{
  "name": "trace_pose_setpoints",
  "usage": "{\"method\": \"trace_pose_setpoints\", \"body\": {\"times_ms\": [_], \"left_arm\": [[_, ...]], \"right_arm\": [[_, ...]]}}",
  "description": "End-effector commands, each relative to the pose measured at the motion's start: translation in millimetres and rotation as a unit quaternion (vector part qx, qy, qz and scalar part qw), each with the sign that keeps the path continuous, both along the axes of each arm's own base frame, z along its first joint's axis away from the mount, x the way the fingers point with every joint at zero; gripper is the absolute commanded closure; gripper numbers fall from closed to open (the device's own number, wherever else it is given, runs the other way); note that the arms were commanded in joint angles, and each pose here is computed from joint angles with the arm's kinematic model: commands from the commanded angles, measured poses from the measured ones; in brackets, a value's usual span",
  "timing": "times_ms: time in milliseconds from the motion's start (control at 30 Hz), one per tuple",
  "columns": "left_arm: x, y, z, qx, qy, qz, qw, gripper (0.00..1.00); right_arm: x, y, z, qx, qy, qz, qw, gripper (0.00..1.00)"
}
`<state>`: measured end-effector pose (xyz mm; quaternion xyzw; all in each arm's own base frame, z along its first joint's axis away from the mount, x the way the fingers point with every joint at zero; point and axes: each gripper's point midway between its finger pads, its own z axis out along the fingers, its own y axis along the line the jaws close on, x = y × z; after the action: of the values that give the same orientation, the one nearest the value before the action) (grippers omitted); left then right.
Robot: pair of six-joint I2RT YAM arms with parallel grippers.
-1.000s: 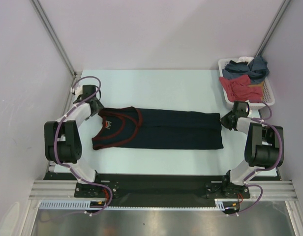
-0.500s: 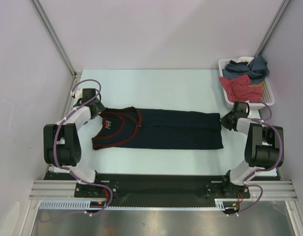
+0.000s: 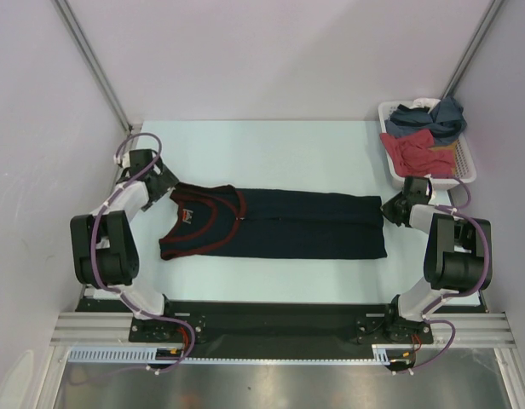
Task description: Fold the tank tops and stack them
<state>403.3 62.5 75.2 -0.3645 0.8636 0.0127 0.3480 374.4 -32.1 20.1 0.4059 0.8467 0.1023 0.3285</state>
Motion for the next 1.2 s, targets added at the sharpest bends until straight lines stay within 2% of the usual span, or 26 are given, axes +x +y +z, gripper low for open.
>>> {"method": "trace_pose_setpoints", "body": {"times_ms": [0,167,467,600,767,967,1033,1133,1167], "left_arm": [[27.3,-23.5,13.2,-0.046,-0.040,-0.062,0.996,0.00],[37.1,-60.6,18.0,-0.104,-0.070,-0.121,0.985,0.00],[10.4,-34.0,46.4,-0.075,-0.098,-0.054,0.991,0.00],[-20.0,-39.7,41.8,-0.088,-0.099,-0.042,0.990,0.00],[-56.5,-58.2,60.1,-0.112,-0.131,-0.035,0.984,0.01],[-117.4,-92.4,40.6,-0.158,-0.056,0.031,0.985,0.04],[-136.7,-109.1,34.2,-0.160,-0.026,0.022,0.986,0.04],[-156.6,-125.4,31.6,-0.166,-0.013,0.012,0.986,0.04],[-162.0,-130.5,35.0,-0.187,-0.021,0.023,0.982,0.05]], "right_arm": [[0.2,1.1,6.7,-0.003,-0.008,-0.002,1.000,1.00],[0.2,1.7,6.7,-0.002,-0.008,-0.001,1.000,1.00],[-2.3,1.2,4.2,0.001,-0.005,-0.006,1.000,1.00],[-4.7,1.0,3.8,0.004,-0.005,-0.010,1.000,1.00],[1.1,0.7,8.6,0.003,-0.020,-0.011,1.000,1.00],[2.1,0.9,9.6,0.006,-0.022,-0.012,1.000,1.00],[1.4,1.0,9.1,0.006,-0.020,-0.012,1.000,1.00],[1.3,0.2,9.0,0.005,-0.018,-0.014,1.000,1.00],[1.7,0.2,9.1,0.006,-0.017,-0.014,1.000,1.00]]}}
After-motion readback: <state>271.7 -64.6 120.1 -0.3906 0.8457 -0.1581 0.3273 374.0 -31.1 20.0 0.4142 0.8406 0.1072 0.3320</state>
